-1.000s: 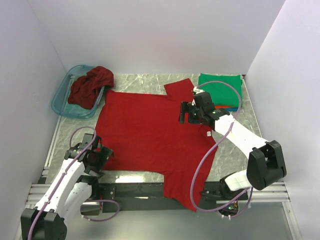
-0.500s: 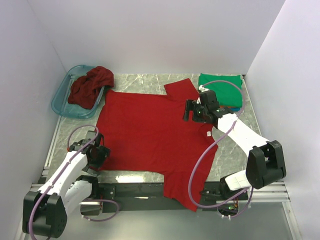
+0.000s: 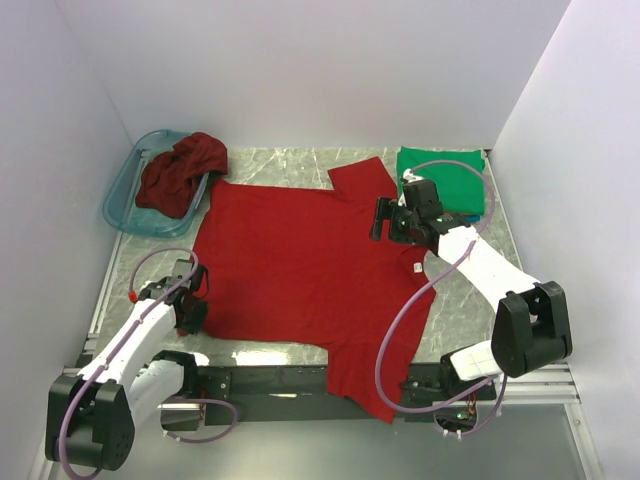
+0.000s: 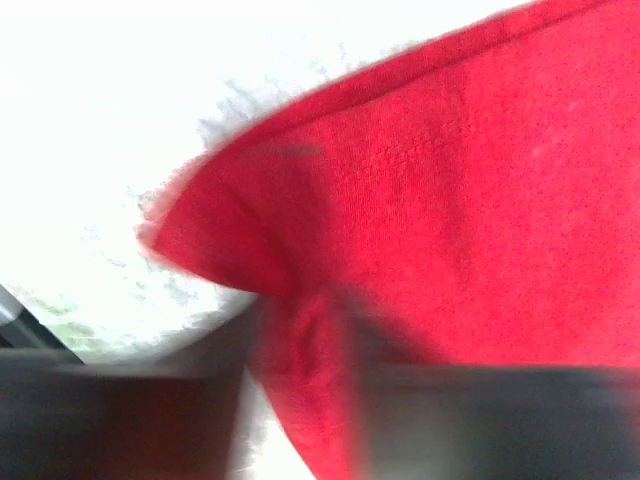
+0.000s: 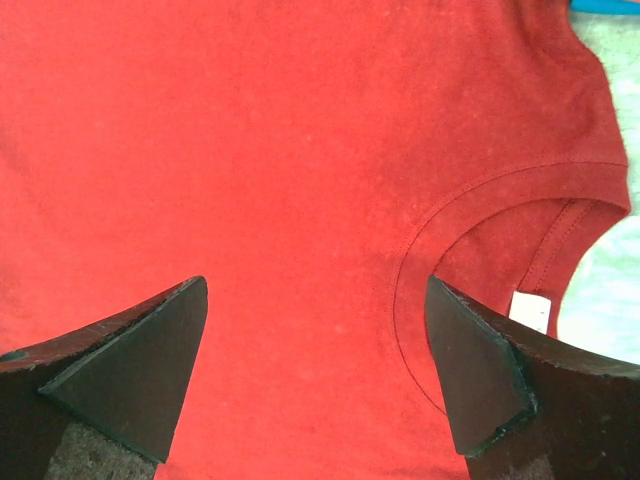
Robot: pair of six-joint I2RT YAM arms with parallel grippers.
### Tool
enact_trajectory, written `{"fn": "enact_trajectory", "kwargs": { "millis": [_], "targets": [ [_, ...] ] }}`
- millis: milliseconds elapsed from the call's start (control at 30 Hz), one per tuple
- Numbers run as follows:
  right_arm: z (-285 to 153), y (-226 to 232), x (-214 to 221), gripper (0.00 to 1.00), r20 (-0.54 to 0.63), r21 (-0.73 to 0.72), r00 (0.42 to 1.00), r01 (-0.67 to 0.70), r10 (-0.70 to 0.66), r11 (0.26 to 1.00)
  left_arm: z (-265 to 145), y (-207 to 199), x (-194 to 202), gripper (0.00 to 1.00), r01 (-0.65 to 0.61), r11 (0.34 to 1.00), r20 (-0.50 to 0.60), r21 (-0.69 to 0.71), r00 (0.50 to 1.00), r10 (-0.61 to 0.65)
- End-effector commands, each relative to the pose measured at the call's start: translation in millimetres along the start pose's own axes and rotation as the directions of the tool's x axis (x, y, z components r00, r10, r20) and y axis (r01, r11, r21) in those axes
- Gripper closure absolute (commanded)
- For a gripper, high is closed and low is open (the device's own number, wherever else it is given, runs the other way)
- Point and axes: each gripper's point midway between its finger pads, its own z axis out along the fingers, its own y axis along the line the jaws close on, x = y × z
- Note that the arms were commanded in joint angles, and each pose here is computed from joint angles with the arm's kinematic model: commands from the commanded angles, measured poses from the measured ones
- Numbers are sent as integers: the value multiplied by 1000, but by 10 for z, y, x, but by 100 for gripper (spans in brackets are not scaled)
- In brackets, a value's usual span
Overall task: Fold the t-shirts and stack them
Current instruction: Fold the tshirt
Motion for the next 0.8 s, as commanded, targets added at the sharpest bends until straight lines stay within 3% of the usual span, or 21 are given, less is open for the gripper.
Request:
{"fn": "enact_trajectory", "kwargs": {
  "millis": [0, 533, 767],
  "targets": [
    [-85, 12, -193, 5, 65, -8, 998, 1, -1, 1000, -11, -79, -85, 99, 22, 999, 43, 38, 999, -24],
    [-282, 207, -42, 5, 73, -96, 997, 43, -36, 994, 11, -139, 43, 100, -42, 997, -20, 68, 999, 43],
    [-459, 362, 372, 5, 37, -111, 992, 121, -117, 986, -43, -202, 7, 100, -21, 989, 3, 148, 1000, 21]
  ]
}}
